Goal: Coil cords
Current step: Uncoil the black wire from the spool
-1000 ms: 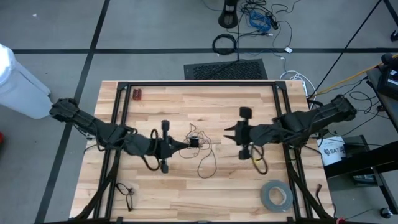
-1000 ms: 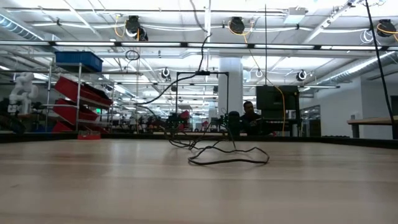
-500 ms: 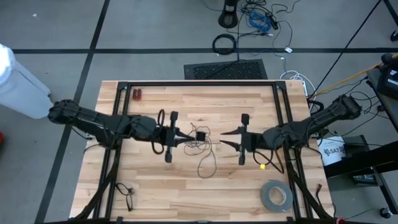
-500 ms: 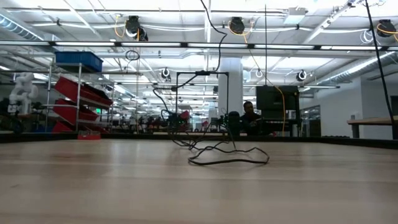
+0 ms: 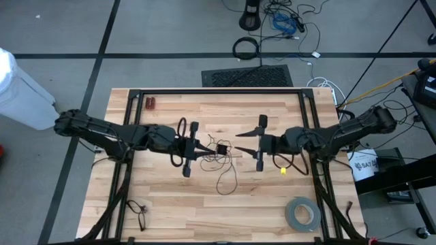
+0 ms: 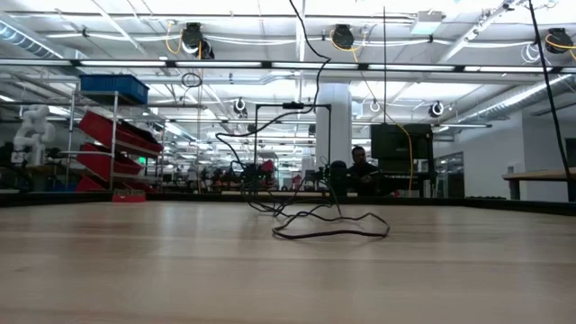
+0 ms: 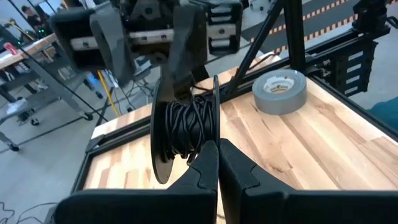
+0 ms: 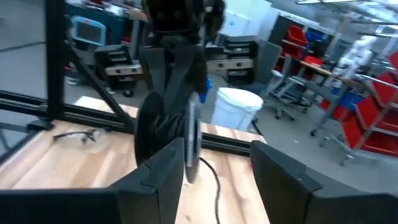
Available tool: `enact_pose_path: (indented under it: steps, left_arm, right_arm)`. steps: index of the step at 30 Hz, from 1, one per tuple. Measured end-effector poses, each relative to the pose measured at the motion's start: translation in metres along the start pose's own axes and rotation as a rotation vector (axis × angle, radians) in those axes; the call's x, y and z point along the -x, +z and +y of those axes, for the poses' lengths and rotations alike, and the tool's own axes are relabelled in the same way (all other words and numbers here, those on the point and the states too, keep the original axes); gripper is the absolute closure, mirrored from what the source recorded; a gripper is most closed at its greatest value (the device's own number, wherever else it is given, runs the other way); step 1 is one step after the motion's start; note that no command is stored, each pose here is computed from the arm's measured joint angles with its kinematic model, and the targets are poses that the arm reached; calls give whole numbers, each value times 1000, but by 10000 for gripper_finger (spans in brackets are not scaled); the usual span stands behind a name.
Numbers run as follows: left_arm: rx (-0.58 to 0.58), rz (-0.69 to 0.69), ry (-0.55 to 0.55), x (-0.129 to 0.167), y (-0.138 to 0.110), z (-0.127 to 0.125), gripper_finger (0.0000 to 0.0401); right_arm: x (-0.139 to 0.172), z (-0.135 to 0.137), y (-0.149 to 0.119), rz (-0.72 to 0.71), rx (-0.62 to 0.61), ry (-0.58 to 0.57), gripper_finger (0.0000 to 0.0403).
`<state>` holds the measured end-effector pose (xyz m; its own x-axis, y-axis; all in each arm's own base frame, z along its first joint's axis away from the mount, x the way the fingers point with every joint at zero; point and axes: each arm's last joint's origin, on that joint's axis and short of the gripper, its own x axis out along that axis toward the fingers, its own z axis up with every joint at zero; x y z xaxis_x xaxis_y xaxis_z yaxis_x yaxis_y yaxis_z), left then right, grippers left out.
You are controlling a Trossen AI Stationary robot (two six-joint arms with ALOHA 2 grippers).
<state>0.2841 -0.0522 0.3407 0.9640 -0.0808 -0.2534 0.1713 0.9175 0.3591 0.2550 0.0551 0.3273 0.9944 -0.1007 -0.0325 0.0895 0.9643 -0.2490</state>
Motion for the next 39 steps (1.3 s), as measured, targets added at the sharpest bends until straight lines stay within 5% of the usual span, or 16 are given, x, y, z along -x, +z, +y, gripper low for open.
enact_pose_path:
  steps: [15, 26, 39]
  left_arm:
    - [1, 4, 10, -2, -1, 1, 401]
    - [8, 8, 7, -2, -1, 0, 401]
    - [59, 10, 56, -2, -1, 2, 353]
  right_arm:
    - [-14, -2, -9, 6, -48, 38, 252]
    - [-29, 0, -20, -1, 0, 58, 394]
    - [-29, 0, -19, -2, 5, 53, 402]
